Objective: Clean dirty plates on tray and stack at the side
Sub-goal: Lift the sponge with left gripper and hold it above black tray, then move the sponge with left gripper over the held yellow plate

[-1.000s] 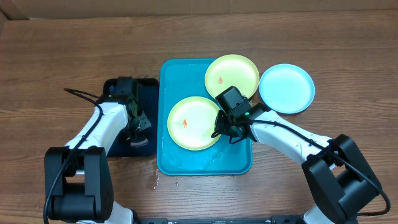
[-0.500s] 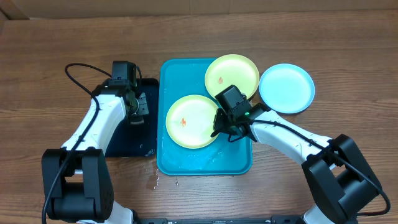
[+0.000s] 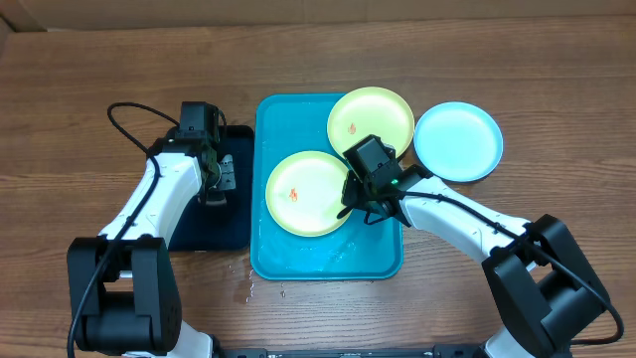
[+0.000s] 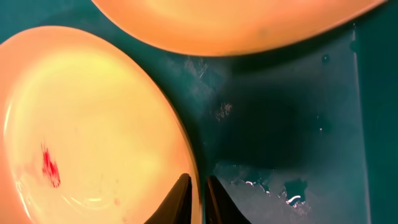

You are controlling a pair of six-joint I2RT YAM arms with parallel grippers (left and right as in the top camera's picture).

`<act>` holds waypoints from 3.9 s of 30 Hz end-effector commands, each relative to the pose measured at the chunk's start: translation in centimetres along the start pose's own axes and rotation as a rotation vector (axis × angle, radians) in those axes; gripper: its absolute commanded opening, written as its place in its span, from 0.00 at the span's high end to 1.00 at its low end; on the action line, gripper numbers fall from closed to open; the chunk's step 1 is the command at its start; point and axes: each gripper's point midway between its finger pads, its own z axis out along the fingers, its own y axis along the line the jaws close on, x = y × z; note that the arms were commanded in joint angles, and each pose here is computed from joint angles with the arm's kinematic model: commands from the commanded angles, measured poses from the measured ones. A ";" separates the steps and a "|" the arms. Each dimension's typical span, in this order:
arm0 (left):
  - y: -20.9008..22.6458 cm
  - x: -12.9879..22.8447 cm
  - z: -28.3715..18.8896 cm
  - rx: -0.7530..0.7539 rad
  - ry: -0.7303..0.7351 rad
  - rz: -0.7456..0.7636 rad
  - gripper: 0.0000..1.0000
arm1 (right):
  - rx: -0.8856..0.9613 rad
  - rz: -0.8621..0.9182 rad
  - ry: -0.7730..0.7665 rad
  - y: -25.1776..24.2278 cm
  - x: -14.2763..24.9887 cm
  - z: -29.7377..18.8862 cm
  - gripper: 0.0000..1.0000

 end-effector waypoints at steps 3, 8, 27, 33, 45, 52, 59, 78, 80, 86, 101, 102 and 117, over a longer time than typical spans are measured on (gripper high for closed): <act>0.4 1.1 0.8 -0.019 0.029 0.025 0.95 | 0.016 0.021 -0.017 -0.2 -0.1 0.4 0.86; 0.3 0.6 0.8 -0.015 0.010 0.022 0.96 | 0.045 0.077 0.013 -1.0 0.8 0.9 0.85; -2.1 -1.3 0.1 0.114 -0.045 0.096 0.96 | 0.036 0.077 0.009 -0.9 0.7 1.0 0.96; -2.0 -0.7 0.9 0.108 -0.049 0.092 0.96 | 0.041 0.077 -0.003 -1.0 0.5 1.0 0.96; -2.0 -1.0 0.9 0.111 -0.060 0.083 0.66 | 0.042 0.076 -0.004 -1.0 0.5 1.0 0.95; -2.1 -1.4 1.0 0.112 -0.076 0.082 0.64 | 0.042 0.073 -0.004 -1.0 0.5 1.0 0.95; -2.4 -0.3 4.0 0.104 -0.006 0.093 0.82 | 0.043 0.073 -0.004 -1.0 0.5 1.0 0.94; -0.6 -3.9 -0.1 0.153 -0.107 0.024 0.96 | 0.042 0.074 -0.004 -1.0 0.5 1.0 0.85; -1.0 -3.8 -0.1 0.191 -0.100 0.027 0.96 | 0.042 0.074 -0.004 -1.0 0.5 1.0 0.87; -1.6 -3.5 0.3 0.221 -0.093 0.057 0.96 | 0.042 0.077 -0.004 -1.0 0.5 1.0 0.88; -1.4 -4.7 -0.6 0.215 -0.135 0.068 0.96 | 0.012 0.078 -0.005 -0.8 0.7 1.4 0.96; -1.5 -5.0 -1.0 0.225 -0.144 0.068 0.96 | 0.010 0.078 -0.006 -0.7 0.7 1.4 0.96; -6.5 -6.9 -10.4 0.452 -0.362 0.149 0.96 | -0.044 0.073 0.024 0.4 1.0 1.4 0.96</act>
